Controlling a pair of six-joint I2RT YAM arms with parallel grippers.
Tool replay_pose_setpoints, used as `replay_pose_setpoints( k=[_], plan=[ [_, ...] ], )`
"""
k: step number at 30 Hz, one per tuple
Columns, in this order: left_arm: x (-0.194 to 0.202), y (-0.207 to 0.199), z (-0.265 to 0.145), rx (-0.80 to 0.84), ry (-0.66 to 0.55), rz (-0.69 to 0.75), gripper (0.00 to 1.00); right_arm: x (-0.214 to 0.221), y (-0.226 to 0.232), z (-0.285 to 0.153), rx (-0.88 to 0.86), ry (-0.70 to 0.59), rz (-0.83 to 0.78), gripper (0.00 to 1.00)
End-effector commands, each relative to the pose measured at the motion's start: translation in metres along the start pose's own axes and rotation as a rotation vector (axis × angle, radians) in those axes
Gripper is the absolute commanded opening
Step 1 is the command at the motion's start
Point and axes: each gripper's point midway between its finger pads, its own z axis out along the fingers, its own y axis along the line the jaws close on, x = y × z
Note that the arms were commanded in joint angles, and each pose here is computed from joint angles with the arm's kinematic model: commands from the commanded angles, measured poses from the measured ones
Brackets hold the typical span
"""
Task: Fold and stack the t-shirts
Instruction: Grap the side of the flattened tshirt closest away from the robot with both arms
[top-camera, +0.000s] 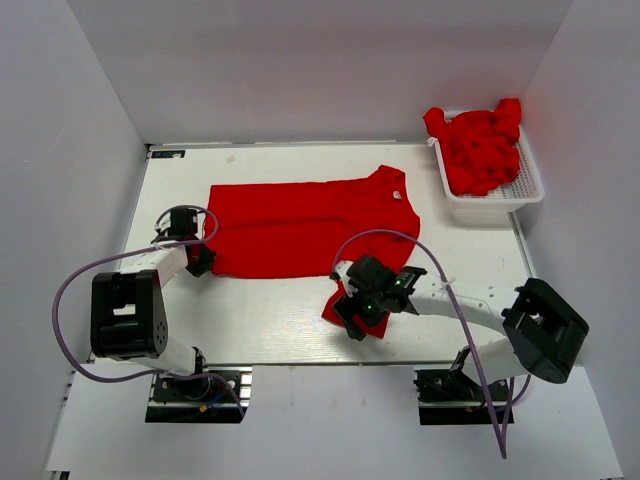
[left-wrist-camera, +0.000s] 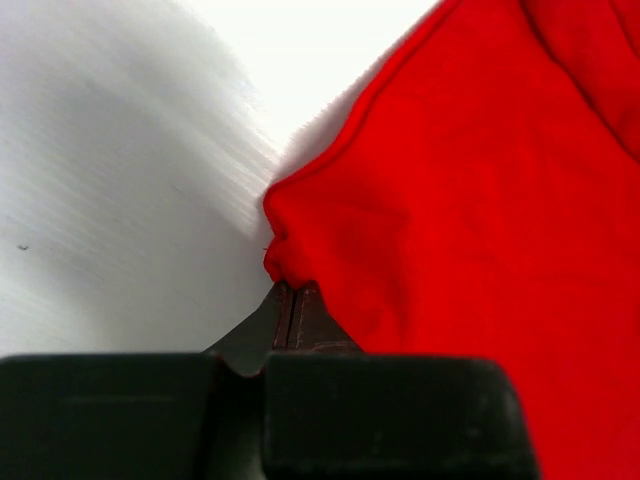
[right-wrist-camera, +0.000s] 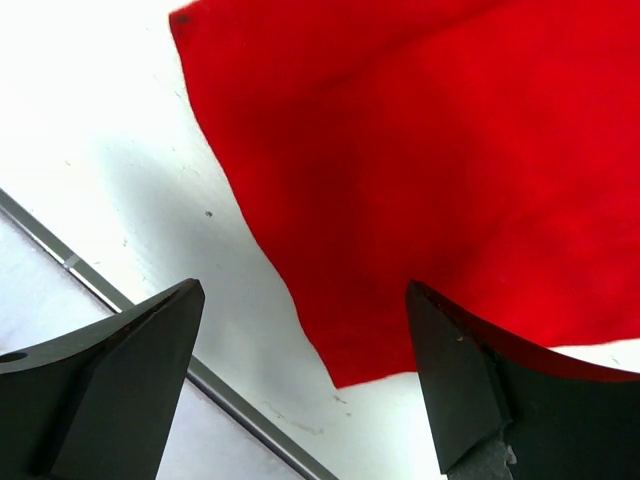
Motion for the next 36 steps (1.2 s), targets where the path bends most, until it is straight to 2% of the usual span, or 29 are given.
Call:
replay_pose_setpoints(
  k=[1, 5, 8, 9, 13, 14, 15, 25, 30, 36],
  plan=[
    [0.001, -0.011, -0.005, 0.066, -0.009, 0.009, 0.0, -0.001, 0.0, 0.011, 0.043, -0.003, 0.022, 0.88],
    [0.001, -0.012, -0.006, 0.08, -0.011, 0.008, 0.0, 0.007, -0.012, 0.022, 0.141, 0.032, 0.058, 0.88],
    [0.003, -0.008, -0.007, 0.074, -0.018, 0.007, 0.0, 0.011, -0.023, 0.025, 0.224, 0.054, 0.1, 0.76],
    [0.003, -0.008, -0.007, 0.074, -0.018, 0.007, 0.0, 0.013, -0.03, 0.026, 0.266, 0.059, 0.116, 0.68],
    [0.002, -0.006, -0.01, 0.075, -0.032, 0.006, 0.0, 0.022, -0.034, 0.029, 0.308, 0.109, 0.146, 0.13],
    [0.002, -0.007, -0.01, 0.075, -0.032, -0.003, 0.0, 0.024, -0.035, 0.029, 0.313, 0.12, 0.15, 0.1],
    [0.002, -0.007, -0.01, 0.075, -0.032, -0.003, 0.0, 0.024, -0.033, 0.029, 0.313, 0.12, 0.143, 0.02],
    [-0.016, -0.019, -0.03, 0.101, -0.061, -0.008, 0.0, -0.019, -0.013, -0.011, 0.203, -0.028, 0.048, 0.0],
    [-0.035, -0.033, -0.044, 0.136, -0.1, -0.015, 0.0, -0.053, -0.023, -0.03, 0.256, -0.085, 0.014, 0.0],
    [-0.04, -0.044, -0.037, 0.132, -0.066, -0.01, 0.0, -0.098, -0.047, -0.04, 0.321, -0.185, 0.063, 0.0]
  ],
)
